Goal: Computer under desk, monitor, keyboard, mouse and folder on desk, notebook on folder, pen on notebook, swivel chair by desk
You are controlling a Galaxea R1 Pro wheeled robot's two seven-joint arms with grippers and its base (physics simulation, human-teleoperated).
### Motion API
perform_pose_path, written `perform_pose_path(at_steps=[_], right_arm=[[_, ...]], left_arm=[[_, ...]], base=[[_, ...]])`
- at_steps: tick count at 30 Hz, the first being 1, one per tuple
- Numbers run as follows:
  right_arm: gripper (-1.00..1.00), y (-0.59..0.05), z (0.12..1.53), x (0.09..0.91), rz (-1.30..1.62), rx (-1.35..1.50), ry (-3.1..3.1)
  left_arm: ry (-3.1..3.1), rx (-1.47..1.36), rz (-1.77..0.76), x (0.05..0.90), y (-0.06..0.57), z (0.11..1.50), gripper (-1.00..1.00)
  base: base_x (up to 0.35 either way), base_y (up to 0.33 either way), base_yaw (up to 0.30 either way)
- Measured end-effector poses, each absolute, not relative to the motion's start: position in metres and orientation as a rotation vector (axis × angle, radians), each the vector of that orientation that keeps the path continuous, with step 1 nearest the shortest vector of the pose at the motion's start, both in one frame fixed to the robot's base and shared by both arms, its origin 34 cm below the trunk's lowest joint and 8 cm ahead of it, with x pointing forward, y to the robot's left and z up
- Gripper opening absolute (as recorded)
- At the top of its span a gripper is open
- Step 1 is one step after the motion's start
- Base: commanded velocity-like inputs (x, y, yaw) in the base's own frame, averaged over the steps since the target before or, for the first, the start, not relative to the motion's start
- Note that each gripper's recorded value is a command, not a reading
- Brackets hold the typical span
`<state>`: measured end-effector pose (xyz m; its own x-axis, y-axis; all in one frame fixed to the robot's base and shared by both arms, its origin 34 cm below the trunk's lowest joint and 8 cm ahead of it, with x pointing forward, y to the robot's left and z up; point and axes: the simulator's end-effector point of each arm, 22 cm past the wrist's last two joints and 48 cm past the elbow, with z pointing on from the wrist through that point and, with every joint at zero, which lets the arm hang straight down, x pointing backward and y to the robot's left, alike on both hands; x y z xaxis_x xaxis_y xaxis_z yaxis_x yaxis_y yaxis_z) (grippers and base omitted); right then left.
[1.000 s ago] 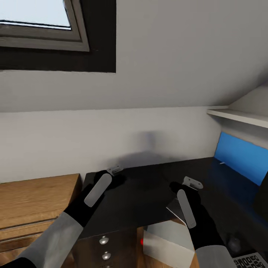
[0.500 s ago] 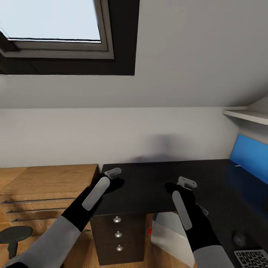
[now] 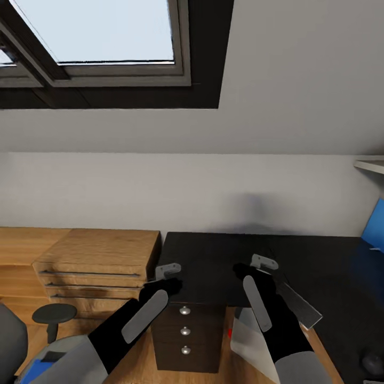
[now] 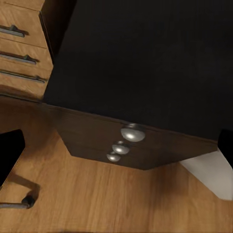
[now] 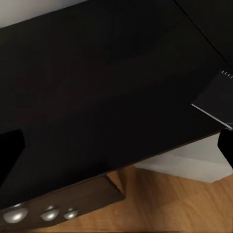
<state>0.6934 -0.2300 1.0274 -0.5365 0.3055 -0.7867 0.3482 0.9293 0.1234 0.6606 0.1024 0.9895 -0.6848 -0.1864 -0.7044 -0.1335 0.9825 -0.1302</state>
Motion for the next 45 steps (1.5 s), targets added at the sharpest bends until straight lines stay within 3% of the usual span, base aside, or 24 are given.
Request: perform_pose_path(at_steps=[9,45], right_arm=[[1.00,-0.231,1.026,0.689,-0.067,0.462,2.184],[1.00,-0.230,1.030,0.691,-0.069,0.461,2.169]], left_arm=[[2.318,-0.172,-0.069,0.648,0.091,0.983,1.00],[2.378,-0.185,0.009,0.642,0.112,0.948,1.00]], base=[[0.000,0.000,0.118],[-0.018,-0.005,0.002]])
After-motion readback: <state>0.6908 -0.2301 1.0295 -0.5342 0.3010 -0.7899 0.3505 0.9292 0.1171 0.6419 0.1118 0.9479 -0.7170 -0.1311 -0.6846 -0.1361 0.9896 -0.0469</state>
